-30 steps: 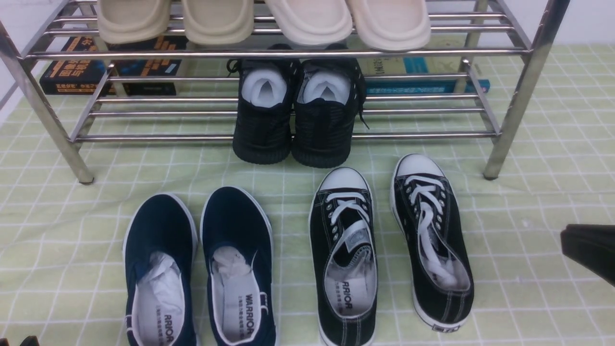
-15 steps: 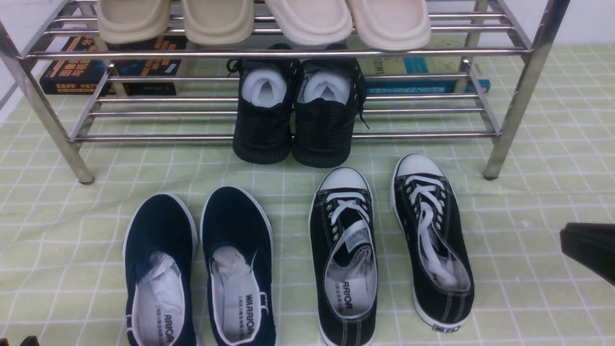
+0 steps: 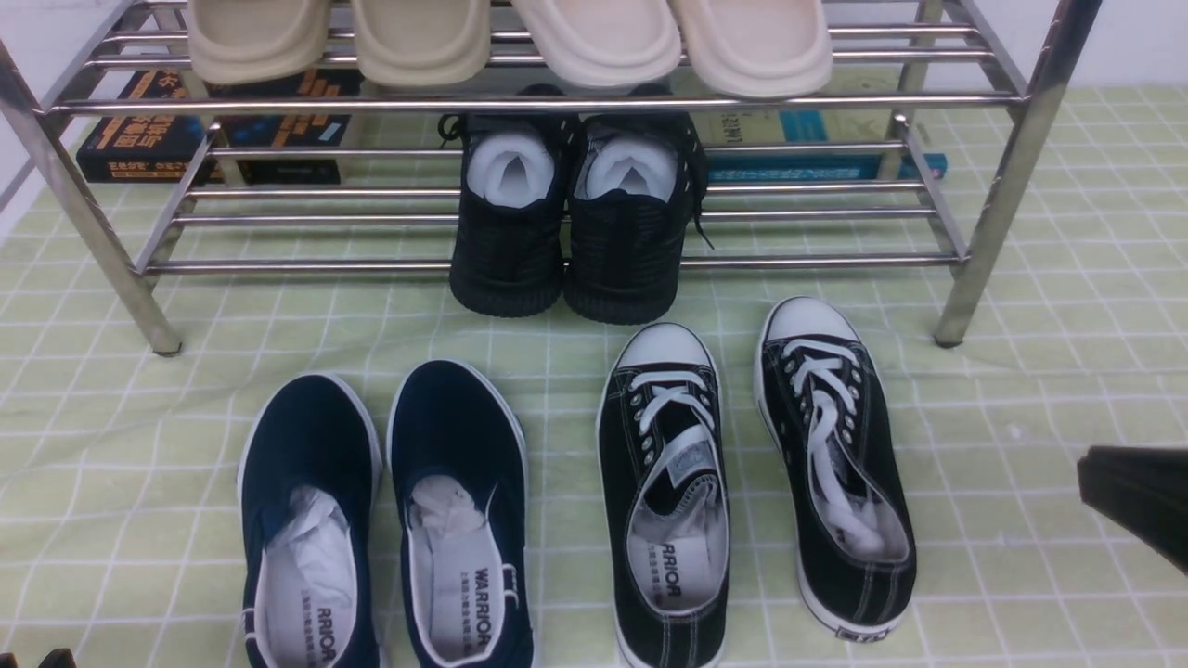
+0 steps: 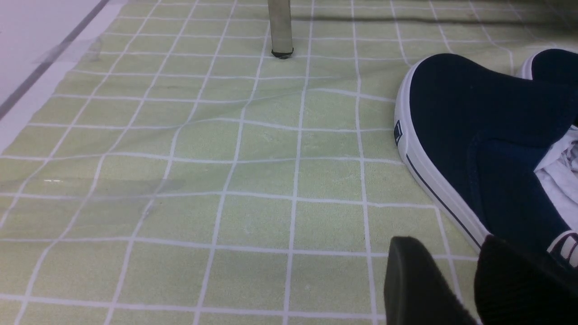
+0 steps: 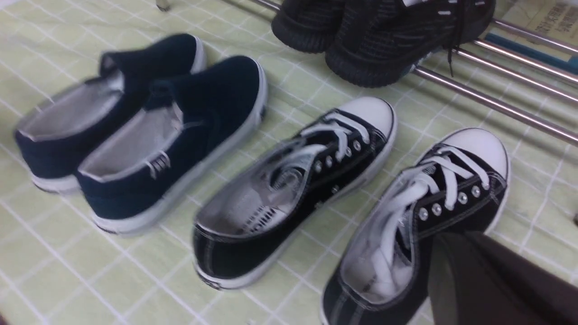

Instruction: Take the shoes off the shelf with your hand from the green coffee tablecloth.

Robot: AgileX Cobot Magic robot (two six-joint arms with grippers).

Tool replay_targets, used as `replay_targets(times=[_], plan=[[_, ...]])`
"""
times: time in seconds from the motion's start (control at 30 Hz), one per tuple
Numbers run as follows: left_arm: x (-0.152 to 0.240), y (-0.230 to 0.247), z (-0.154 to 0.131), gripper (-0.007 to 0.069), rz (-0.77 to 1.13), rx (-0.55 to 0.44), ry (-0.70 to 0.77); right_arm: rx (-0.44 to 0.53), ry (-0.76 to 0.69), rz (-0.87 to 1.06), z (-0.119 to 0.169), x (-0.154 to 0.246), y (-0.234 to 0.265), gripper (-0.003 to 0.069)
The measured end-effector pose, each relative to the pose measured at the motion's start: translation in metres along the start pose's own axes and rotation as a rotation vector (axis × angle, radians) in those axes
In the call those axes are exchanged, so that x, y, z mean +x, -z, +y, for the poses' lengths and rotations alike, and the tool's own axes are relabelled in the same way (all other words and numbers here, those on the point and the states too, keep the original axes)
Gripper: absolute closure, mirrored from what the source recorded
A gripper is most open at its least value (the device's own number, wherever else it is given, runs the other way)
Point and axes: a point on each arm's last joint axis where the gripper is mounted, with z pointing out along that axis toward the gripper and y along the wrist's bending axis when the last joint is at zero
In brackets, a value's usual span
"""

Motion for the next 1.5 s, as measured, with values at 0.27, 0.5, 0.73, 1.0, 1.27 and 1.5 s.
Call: replay_targets(times=[0.27, 0.5, 0.73, 1.0, 1.27, 1.5], plan=[[0.000, 0.000, 0.000, 0.0386, 0.000, 0.000, 0.000, 0.248, -0.097, -0.228, -0.025, 0.050, 0.020, 0.0641], [0.000, 0.000, 0.000, 0.0386, 0.000, 0.000, 0.000, 0.480, -0.151, -0.268, -0.034, 0.094, 0.030, 0.0633], [0.000, 0.000, 0.000, 0.0386, 0.000, 0.000, 0.000, 0.606, -0.214, -0.173, -0.037, 0.144, 0.022, 0.0626], [0.000, 0.000, 0.000, 0.0386, 0.000, 0.000, 0.000, 0.570, -0.225, -0.105, -0.033, 0.149, 0.021, 0.0616], [0.000, 0.000, 0.000, 0.0386, 0.000, 0.000, 0.000, 0.482, -0.259, -0.115, -0.030, 0.149, 0.020, 0.0604], [0.000, 0.000, 0.000, 0.0386, 0.000, 0.000, 0.000, 0.483, -0.264, -0.116, -0.030, 0.149, 0.020, 0.0596]])
